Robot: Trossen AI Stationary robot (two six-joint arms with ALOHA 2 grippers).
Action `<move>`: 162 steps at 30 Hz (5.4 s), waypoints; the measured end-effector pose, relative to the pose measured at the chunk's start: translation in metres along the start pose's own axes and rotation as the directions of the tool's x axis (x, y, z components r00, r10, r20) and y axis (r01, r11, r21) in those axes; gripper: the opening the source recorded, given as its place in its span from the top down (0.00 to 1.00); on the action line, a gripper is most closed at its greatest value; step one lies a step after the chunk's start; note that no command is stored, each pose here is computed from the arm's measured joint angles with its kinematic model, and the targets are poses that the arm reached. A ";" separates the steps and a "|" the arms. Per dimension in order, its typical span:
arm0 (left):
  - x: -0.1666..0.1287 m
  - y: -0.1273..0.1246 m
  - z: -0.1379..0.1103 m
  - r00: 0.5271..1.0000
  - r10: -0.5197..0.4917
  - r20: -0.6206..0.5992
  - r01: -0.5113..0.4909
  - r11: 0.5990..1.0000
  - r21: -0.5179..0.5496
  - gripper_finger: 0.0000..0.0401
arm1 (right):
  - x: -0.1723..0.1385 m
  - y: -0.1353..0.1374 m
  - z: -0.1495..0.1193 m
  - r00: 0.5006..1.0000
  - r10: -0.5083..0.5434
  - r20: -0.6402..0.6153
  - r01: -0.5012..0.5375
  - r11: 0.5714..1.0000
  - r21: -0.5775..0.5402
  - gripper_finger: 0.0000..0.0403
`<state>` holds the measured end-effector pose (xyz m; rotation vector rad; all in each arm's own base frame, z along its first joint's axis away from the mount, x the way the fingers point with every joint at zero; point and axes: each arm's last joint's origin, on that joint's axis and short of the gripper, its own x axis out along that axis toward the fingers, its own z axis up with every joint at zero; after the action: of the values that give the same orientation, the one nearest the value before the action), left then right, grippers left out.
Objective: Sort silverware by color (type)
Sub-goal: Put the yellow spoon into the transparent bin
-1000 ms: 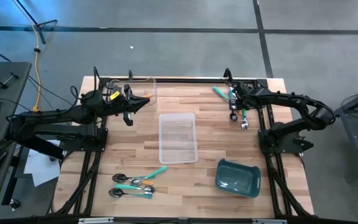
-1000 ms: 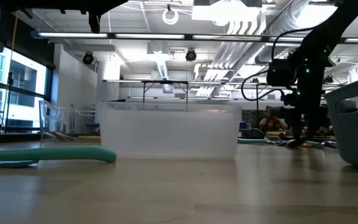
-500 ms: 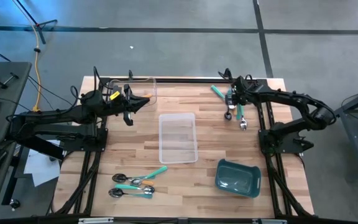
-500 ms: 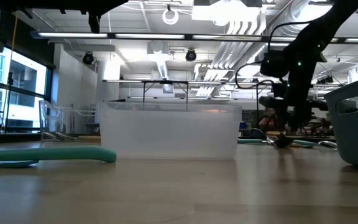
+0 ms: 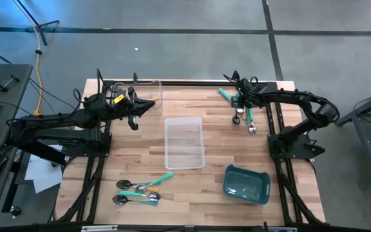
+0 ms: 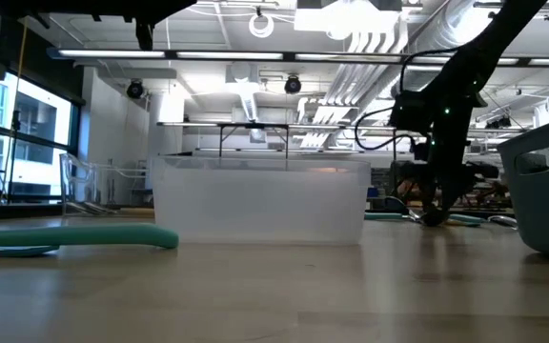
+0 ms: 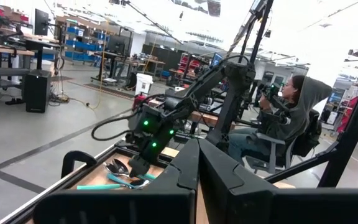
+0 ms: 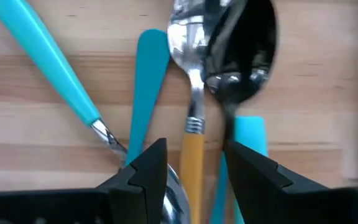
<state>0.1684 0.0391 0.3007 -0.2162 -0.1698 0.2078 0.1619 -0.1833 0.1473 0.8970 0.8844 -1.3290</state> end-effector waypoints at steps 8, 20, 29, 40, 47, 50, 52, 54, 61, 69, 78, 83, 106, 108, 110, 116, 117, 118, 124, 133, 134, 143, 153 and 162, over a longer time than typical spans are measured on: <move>0.000 0.000 0.000 1.000 0.000 0.000 0.000 1.000 -0.019 1.00 | 0.006 0.002 0.001 0.999 -0.027 0.024 0.026 0.999 0.042 0.64; 0.000 0.000 0.000 1.000 0.000 0.000 0.000 1.000 -0.018 1.00 | 0.011 0.004 0.002 1.000 -0.011 0.027 0.009 0.998 0.060 0.71; 0.000 0.000 0.000 1.000 0.000 -0.001 0.000 1.000 -0.019 1.00 | 0.014 0.002 0.000 0.998 -0.040 0.039 0.036 0.996 0.088 0.71; 0.000 0.000 0.000 1.000 0.000 0.000 0.000 1.000 -0.025 1.00 | 0.018 0.003 -0.001 0.999 -0.033 0.033 0.030 0.996 0.080 0.71; 0.000 0.000 0.000 1.000 0.000 0.000 0.000 1.000 -0.026 1.00 | 0.014 0.002 -0.002 1.000 -0.014 0.023 0.012 0.997 0.074 0.71; 0.000 0.000 0.000 1.000 0.000 -0.001 0.000 1.000 -0.026 1.00 | 0.012 0.002 -0.001 0.999 -0.014 0.037 0.012 0.998 0.054 0.71; 0.000 0.000 0.000 1.000 0.000 -0.001 0.000 1.000 -0.025 1.00 | 0.012 0.002 -0.001 0.999 -0.015 0.035 0.013 0.999 0.049 0.71; 0.000 0.000 0.000 1.000 0.000 -0.001 0.000 1.000 -0.025 1.00 | 0.012 0.002 -0.001 0.999 -0.016 0.038 0.014 0.999 0.050 0.71; 0.000 0.000 0.000 1.000 0.000 -0.001 0.000 1.000 -0.025 1.00 | 0.012 0.002 0.001 0.997 -0.033 0.068 0.029 0.998 0.054 0.71; 0.000 0.000 0.000 1.000 0.000 -0.001 0.000 1.000 -0.025 1.00 | 0.012 0.002 0.001 0.997 -0.032 0.068 0.027 0.996 0.082 0.71; 0.000 0.000 0.000 1.000 0.000 -0.001 0.000 1.000 -0.025 1.00 | 0.021 0.004 -0.002 0.998 -0.049 0.034 0.047 0.996 0.070 0.71; 0.000 0.000 0.000 1.000 0.000 -0.001 0.000 1.000 -0.025 1.00 | 0.022 0.006 -0.004 0.997 -0.059 0.042 0.057 0.997 0.049 0.71; 0.000 0.000 0.000 1.000 0.000 -0.001 0.000 1.000 -0.025 1.00 | 0.021 0.006 -0.005 0.999 -0.050 0.021 0.050 0.999 0.005 0.95; 0.000 0.000 0.000 1.000 0.000 -0.001 0.000 1.000 -0.025 1.00 | 0.021 0.006 -0.005 0.999 -0.043 0.017 0.043 0.999 0.000 0.95; 0.000 0.000 0.000 1.000 0.000 -0.001 0.000 1.000 -0.025 1.00 | 0.019 0.005 -0.005 0.999 -0.036 0.010 0.036 0.999 -0.001 0.95; 0.000 0.000 0.000 1.000 0.000 -0.001 0.000 1.000 -0.024 1.00 | 0.006 0.004 -0.003 0.999 0.005 0.037 -0.005 1.000 0.003 0.95; 0.000 0.000 0.000 1.000 0.000 -0.001 0.000 1.000 -0.025 1.00 | 0.003 0.003 -0.002 0.999 0.012 0.046 -0.013 1.000 0.006 0.95; 0.000 0.000 0.000 1.000 0.000 -0.001 0.000 1.000 -0.024 1.00 | 0.000 0.003 -0.001 0.998 0.019 0.055 -0.020 1.000 0.009 0.95; 0.000 0.000 0.000 1.000 -0.001 -0.001 0.000 1.000 -0.025 1.00 | -0.023 0.000 0.005 0.987 0.079 0.140 -0.084 0.996 0.032 0.95; 0.000 0.000 0.000 1.000 0.000 -0.001 0.000 1.000 -0.025 1.00 | -0.077 -0.002 0.004 0.917 0.224 0.331 -0.211 0.975 -0.076 0.95; 0.000 0.000 0.000 1.000 0.000 -0.001 0.000 1.000 -0.024 1.00 | -0.085 -0.001 0.002 0.902 0.245 0.354 -0.224 0.970 -0.099 0.95; 0.000 0.000 0.000 1.000 0.000 0.000 0.000 1.000 -0.024 1.00 | -0.136 0.004 -0.025 0.768 0.489 0.414 -0.372 0.866 -0.334 0.95; 0.000 0.001 -0.001 1.000 0.013 -0.004 -0.013 1.000 -0.024 1.00 | -0.136 0.036 -0.065 0.444 0.791 0.420 -0.667 0.605 -0.435 0.95; 0.011 0.003 -0.010 0.999 0.026 -0.048 -0.027 0.999 -0.031 1.00 | -0.177 0.078 -0.068 0.149 0.923 0.355 -0.702 0.352 -0.619 0.95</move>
<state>0.1800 0.0422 0.2917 -0.2544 -0.1232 0.2261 0.2308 -0.0468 0.2842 0.4032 -0.1118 -0.3466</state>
